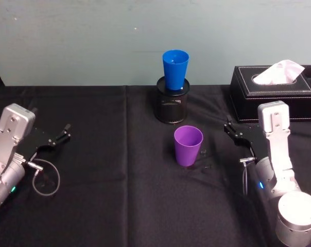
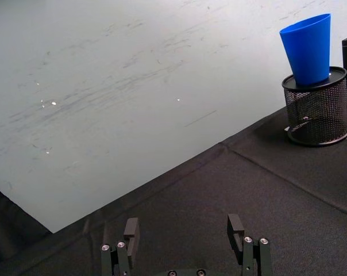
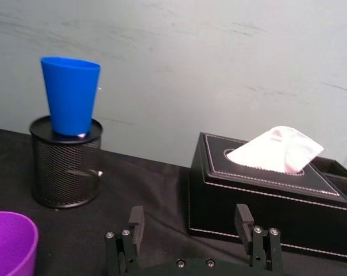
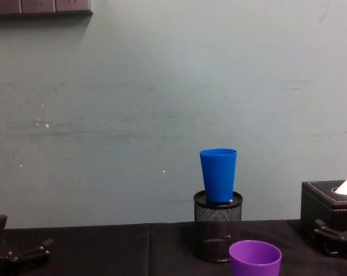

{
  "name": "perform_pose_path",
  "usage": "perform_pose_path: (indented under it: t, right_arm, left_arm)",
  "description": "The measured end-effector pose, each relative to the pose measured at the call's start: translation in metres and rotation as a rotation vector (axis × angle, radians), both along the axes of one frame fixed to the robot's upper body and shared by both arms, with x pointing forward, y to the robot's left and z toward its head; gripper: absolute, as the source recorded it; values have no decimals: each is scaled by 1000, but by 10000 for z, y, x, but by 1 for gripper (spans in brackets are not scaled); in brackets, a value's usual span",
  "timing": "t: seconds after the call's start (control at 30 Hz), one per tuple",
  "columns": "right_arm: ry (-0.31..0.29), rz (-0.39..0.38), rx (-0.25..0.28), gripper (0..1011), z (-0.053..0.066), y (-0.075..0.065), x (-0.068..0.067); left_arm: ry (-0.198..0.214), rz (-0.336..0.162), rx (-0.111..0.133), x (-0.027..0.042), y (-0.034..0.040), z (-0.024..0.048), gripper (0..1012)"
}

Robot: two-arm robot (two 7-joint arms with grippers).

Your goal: Pick up one cup with a gripper and tap it against the other cup.

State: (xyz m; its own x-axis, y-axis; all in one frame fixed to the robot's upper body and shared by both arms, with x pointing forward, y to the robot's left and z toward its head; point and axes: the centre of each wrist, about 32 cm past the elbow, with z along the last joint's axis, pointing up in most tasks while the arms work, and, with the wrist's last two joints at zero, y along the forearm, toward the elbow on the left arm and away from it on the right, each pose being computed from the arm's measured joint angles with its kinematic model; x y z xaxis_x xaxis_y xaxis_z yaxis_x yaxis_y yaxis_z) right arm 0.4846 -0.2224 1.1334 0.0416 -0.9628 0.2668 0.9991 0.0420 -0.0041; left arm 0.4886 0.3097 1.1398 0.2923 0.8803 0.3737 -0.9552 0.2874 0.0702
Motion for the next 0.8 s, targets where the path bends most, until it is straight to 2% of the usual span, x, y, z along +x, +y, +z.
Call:
perform_pose_path:
  t: [0.8]
  right_arm:
    - [-4, -2, 0, 1003, 4, 1, 2]
  left_arm:
    - [0, 0, 0, 0, 0, 0, 1000]
